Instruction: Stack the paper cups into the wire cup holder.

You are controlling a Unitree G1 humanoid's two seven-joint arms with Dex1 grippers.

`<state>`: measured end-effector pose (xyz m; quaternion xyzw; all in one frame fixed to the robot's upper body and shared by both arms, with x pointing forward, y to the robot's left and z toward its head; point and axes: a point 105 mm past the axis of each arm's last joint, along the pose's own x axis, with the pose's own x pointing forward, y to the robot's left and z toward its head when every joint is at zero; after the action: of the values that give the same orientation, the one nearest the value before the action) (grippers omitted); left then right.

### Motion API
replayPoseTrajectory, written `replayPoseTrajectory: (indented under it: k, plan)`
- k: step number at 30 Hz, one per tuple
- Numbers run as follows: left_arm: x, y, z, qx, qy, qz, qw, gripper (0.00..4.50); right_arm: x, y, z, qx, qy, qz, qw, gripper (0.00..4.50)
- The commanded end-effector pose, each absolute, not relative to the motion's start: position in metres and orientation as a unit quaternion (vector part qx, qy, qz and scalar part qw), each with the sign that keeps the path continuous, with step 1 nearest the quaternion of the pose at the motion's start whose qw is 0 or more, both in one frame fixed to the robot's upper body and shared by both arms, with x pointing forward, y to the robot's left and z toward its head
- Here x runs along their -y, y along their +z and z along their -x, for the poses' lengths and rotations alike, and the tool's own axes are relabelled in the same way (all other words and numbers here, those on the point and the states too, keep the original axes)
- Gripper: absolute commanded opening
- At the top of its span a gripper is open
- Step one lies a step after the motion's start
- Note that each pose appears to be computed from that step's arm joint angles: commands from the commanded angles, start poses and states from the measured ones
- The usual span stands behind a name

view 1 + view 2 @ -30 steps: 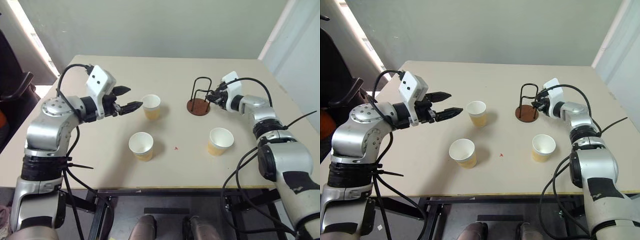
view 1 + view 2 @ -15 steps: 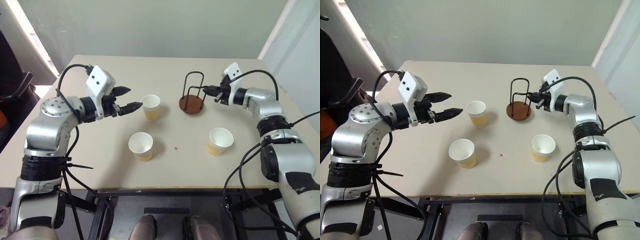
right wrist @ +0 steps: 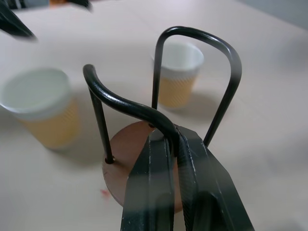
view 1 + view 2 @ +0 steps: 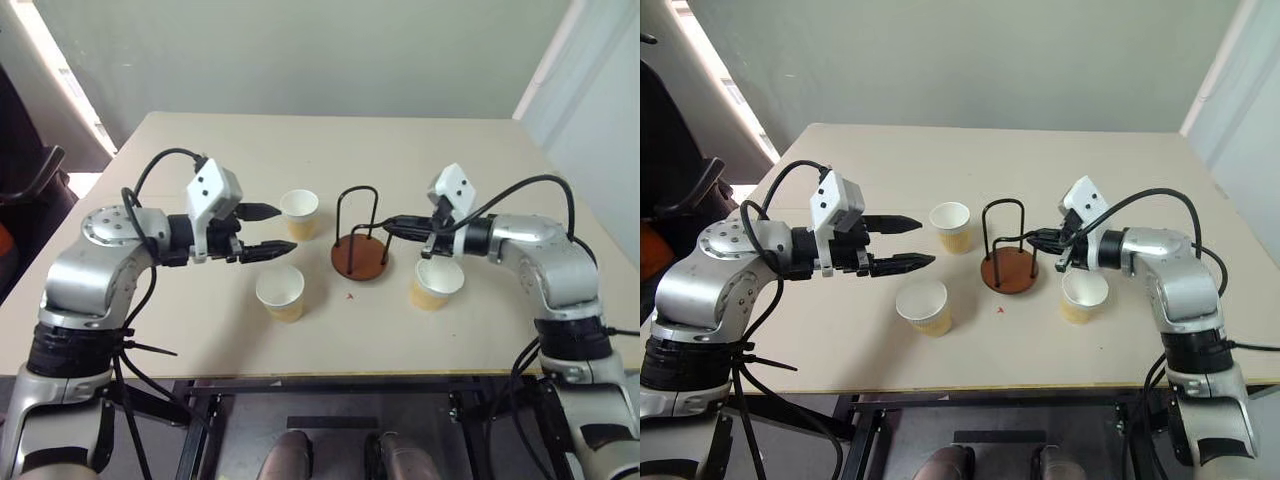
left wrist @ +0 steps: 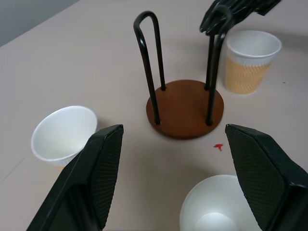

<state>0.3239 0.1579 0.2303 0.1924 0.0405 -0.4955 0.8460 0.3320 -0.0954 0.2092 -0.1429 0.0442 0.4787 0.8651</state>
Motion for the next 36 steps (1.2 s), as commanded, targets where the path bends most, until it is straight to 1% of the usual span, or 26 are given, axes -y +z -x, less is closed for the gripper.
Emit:
replayPoseTrajectory:
  k: [1, 5, 9, 13, 17, 20, 29, 32, 33, 36]
  plan:
    - [-0.15, 0.237, -0.321, -0.023, -0.509, -0.2, 0.837, 3.64, 0.09, 0.218, -0.317, -0.027, 0.473, 0.139, 0.869, 0.03]
    - [-0.147, 0.236, -0.322, -0.022, -0.514, -0.2, 0.834, 3.64, 0.088, 0.208, -0.308, -0.046, 0.47, 0.147, 0.869, 0.03]
    - [-0.145, 0.234, -0.321, -0.025, -0.519, -0.199, 0.831, 3.64, 0.092, 0.198, -0.306, -0.064, 0.457, 0.162, 0.872, 0.03]
    - [-0.142, 0.227, -0.308, -0.044, -0.553, -0.203, 0.807, 3.64, 0.088, 0.183, -0.296, -0.083, 0.483, 0.172, 0.854, 0.03]
    - [-0.143, 0.226, -0.297, -0.055, -0.577, -0.205, 0.789, 3.64, 0.092, 0.177, -0.302, -0.092, 0.474, 0.175, 0.858, 0.03]
    - [-0.145, 0.226, -0.291, -0.061, -0.586, -0.208, 0.781, 3.64, 0.091, 0.174, -0.302, -0.096, 0.476, 0.175, 0.856, 0.03]
    - [-0.152, 0.225, -0.288, -0.073, -0.586, -0.217, 0.777, 3.64, 0.087, 0.173, -0.3, -0.105, 0.488, 0.182, 0.847, 0.03]
    - [-0.153, 0.224, -0.287, -0.076, -0.586, -0.219, 0.777, 3.64, 0.086, 0.169, -0.295, -0.117, 0.499, 0.195, 0.836, 0.84]
    - [-0.154, 0.224, -0.287, -0.076, -0.586, -0.219, 0.777, 3.64, 0.086, 0.169, -0.294, -0.119, 0.501, 0.197, 0.834, 1.15]
    - [-0.154, 0.223, -0.288, -0.077, -0.586, -0.219, 0.776, 3.64, 0.084, 0.168, -0.282, -0.127, 0.53, 0.218, 0.809, 2.19]
